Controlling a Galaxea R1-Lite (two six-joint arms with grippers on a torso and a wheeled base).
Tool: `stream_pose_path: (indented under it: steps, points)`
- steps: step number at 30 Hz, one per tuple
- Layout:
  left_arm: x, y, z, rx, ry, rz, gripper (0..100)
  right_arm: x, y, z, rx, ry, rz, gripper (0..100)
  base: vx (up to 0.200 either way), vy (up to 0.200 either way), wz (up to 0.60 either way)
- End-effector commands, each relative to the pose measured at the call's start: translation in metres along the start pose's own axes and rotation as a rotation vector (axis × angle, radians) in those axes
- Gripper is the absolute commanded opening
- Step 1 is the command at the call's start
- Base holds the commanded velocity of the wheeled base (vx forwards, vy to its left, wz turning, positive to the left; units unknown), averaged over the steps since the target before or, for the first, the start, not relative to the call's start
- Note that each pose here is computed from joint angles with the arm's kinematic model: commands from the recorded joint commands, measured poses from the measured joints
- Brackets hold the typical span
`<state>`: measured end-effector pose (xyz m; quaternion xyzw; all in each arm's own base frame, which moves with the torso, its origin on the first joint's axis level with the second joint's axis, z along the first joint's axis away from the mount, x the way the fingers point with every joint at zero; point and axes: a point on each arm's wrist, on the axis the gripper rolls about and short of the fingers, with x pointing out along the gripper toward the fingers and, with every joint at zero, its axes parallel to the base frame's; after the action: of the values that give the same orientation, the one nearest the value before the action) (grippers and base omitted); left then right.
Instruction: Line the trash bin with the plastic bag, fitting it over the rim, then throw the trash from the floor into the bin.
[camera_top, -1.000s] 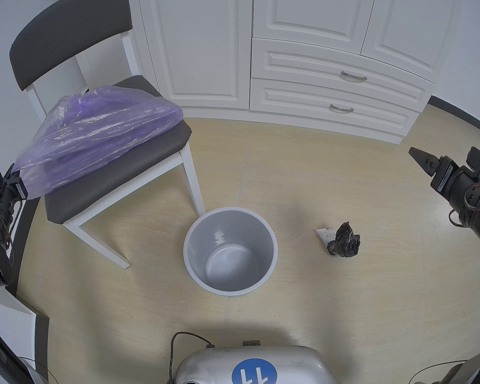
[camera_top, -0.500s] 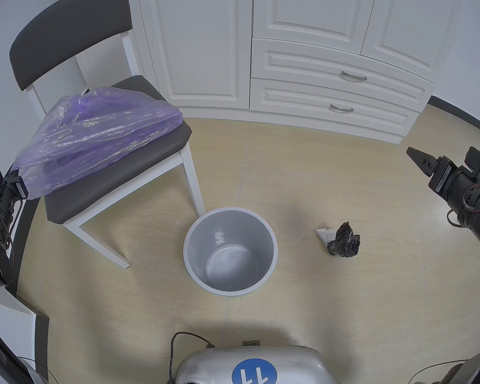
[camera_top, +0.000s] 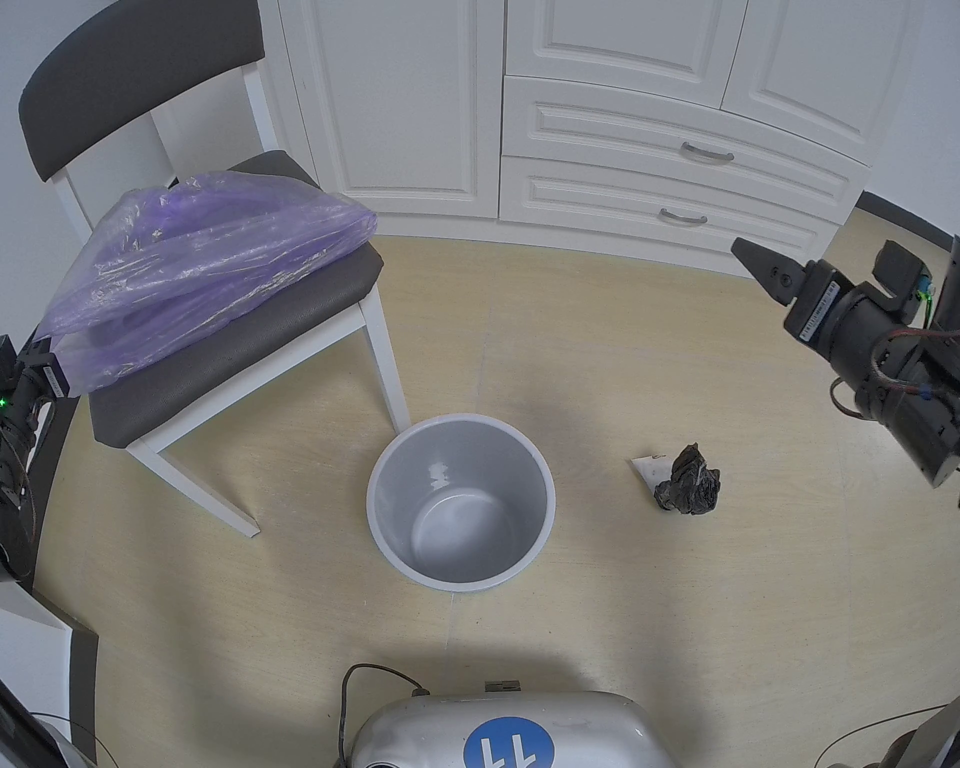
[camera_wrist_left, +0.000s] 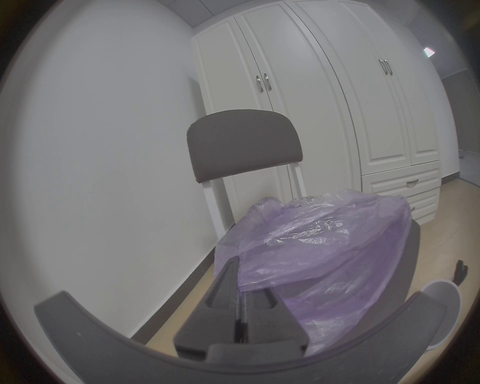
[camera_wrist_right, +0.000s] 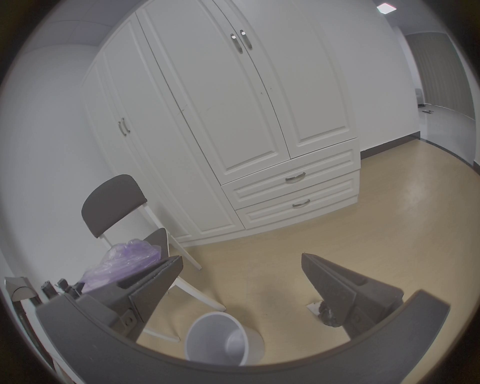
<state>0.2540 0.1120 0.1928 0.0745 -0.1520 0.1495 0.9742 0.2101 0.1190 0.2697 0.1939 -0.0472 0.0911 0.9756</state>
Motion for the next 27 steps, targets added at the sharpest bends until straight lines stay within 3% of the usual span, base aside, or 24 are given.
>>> stream_pose_path:
  steps: [1, 8, 13, 18, 27]
  points:
    - [-0.005, -0.016, 0.003, -0.017, 0.002, -0.053, 0, 0.021, 0.011, -0.045, -0.020, 0.064, -0.028, 100, 0.000, 0.000, 0.00]
    - [-0.012, -0.040, 0.013, -0.046, -0.023, -0.115, 0, 0.012, 0.009, -0.045, -0.059, 0.050, -0.020, 100, 0.000, 0.000, 0.00]
    - [-0.016, -0.077, 0.039, -0.069, -0.117, -0.250, 0, 0.000, 0.009, -0.059, -0.163, 0.103, 0.003, 100, 0.000, 0.000, 0.00]
    - [-0.018, -0.109, 0.053, -0.020, -0.172, -0.346, 0, -0.006, 0.014, -0.069, -0.175, 0.107, 0.015, 100, 0.000, 0.000, 0.00]
    - [-0.022, -0.130, 0.065, -0.071, -0.195, -0.313, 0, -0.005, 0.028, -0.097, -0.201, 0.170, 0.046, 100, 0.000, 0.000, 0.00]
